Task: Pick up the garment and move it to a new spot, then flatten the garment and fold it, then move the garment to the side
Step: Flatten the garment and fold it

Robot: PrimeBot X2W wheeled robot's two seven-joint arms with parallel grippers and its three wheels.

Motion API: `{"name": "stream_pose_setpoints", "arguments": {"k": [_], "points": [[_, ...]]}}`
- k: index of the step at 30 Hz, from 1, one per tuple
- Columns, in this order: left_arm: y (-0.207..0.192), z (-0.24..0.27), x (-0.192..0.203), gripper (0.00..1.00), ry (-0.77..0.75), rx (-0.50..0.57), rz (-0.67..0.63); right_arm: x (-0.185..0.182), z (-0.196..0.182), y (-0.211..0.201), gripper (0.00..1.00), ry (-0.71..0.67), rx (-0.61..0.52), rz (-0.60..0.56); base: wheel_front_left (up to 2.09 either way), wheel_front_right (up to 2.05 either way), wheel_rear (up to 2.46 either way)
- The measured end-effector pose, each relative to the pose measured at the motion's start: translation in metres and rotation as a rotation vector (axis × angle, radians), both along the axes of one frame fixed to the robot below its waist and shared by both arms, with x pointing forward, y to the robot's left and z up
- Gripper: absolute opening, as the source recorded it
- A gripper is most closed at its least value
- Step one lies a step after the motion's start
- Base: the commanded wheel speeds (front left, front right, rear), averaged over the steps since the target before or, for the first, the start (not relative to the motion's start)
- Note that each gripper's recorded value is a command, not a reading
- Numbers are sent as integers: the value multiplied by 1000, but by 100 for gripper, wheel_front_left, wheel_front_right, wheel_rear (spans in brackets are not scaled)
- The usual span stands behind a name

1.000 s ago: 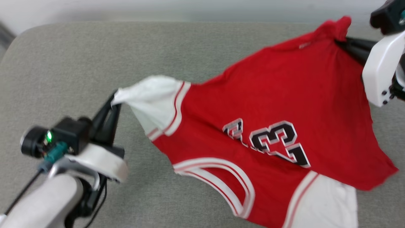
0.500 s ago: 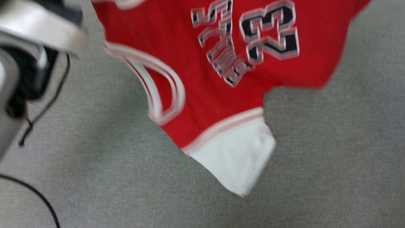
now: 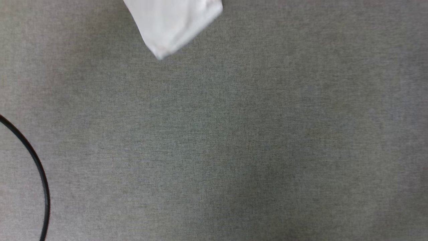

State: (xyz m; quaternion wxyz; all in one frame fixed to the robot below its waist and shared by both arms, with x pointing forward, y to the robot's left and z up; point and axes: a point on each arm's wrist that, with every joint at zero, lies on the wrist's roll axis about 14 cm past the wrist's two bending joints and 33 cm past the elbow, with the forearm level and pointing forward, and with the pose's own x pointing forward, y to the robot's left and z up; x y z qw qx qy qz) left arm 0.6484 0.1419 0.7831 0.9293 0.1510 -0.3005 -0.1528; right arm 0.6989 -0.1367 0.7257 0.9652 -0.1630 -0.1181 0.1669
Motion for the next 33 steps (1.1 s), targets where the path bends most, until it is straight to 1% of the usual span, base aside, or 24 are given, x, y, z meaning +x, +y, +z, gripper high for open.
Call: {"name": "stream_pose_setpoints", "arguments": {"k": [5, 9, 11, 14, 16, 19, 25, 28, 31, 33], "points": [[5, 21, 17, 0, -43, 8, 22, 16, 16, 4, 0, -49, -22, -17, 0, 0, 0], [6, 37, 22, 0, -79, 10, 27, 23, 27, 6, 0, -74, -19, -22, 0, 0, 0], [6, 36, 25, 0, -77, 10, 26, 26, 26, 6, 0, -73, -15, -25, 0, 0, 0], [7, 27, 31, 0, -48, 11, 25, 29, 12, 12, 0, -48, -21, -11, 0, 0, 0], [7, 12, 35, 0, -14, 23, 24, 30, -6, 20, 0, -19, -53, 9, 0, 0, 0], [8, -24, 41, 0, 65, 38, 27, 29, -43, 23, 0, 57, -62, 29, 0, 0, 0], [11, -89, 38, 0, 203, 25, 15, 16, -106, 22, 0, 194, -34, 52, 0, 0, 0], [15, -131, 27, 0, 294, 7, 18, 1, -137, 24, 0, 264, -20, 67, 0, 0, 0], [18, -160, 9, 0, 357, -8, 16, -17, -159, 25, 0, 311, 4, 83, 0, 0, 0], [18, -183, -7, 0, 413, -24, 10, -34, -179, 27, 0, 358, -12, 99, 0, 0, 0]]}}
